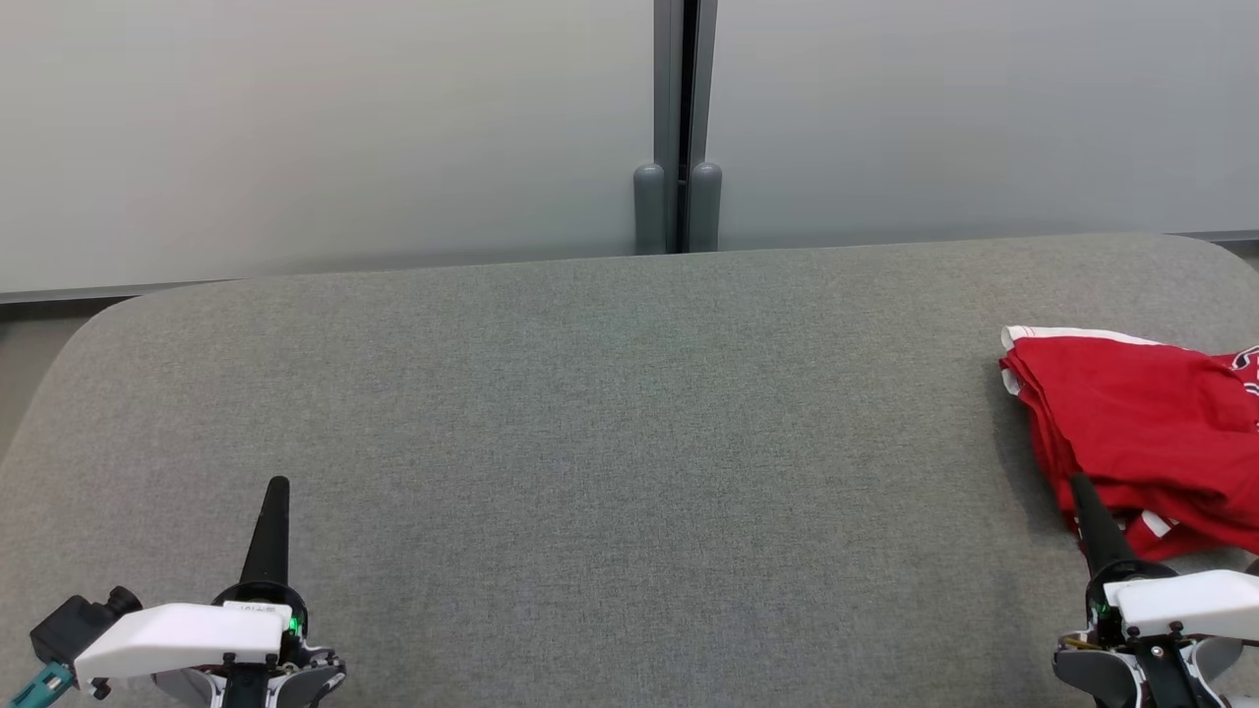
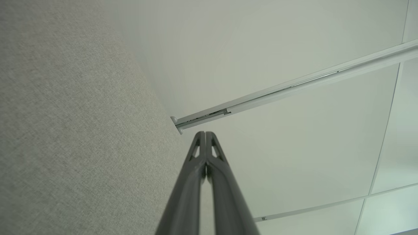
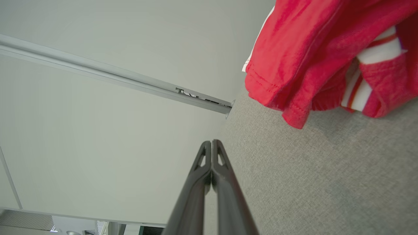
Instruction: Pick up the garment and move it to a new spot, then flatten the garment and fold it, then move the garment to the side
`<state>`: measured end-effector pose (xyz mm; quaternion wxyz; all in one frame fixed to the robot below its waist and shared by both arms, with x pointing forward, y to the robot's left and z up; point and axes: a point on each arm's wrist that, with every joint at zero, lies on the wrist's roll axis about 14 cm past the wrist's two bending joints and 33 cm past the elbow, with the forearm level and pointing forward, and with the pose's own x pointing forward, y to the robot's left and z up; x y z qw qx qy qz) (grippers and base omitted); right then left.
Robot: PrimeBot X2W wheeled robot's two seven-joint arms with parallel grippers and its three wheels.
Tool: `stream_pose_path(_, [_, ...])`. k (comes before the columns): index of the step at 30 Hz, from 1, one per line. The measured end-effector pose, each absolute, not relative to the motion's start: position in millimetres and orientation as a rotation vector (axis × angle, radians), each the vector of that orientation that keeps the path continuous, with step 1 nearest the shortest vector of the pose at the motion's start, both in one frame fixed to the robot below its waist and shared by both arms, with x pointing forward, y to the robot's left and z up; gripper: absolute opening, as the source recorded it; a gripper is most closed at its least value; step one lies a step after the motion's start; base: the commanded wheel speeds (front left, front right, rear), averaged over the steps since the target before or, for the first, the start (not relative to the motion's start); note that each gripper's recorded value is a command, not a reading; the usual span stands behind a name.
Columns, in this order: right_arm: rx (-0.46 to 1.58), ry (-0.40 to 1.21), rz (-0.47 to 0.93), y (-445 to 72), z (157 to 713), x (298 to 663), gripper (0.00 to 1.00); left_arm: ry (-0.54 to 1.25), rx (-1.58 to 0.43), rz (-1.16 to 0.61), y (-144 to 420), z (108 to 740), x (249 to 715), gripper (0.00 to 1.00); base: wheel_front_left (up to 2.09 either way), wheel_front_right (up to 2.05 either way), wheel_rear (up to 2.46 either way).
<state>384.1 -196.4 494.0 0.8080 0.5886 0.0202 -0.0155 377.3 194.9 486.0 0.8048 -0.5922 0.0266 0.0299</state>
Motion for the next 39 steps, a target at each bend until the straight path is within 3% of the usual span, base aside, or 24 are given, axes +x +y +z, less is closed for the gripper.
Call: stream_pose_path(39, [1.547, 0.010, -0.012, -200, 503, 387, 0.00, 0.019, -1.548, 0.019, 199, 500, 386, 0.00, 0.00, 0.00, 0.00])
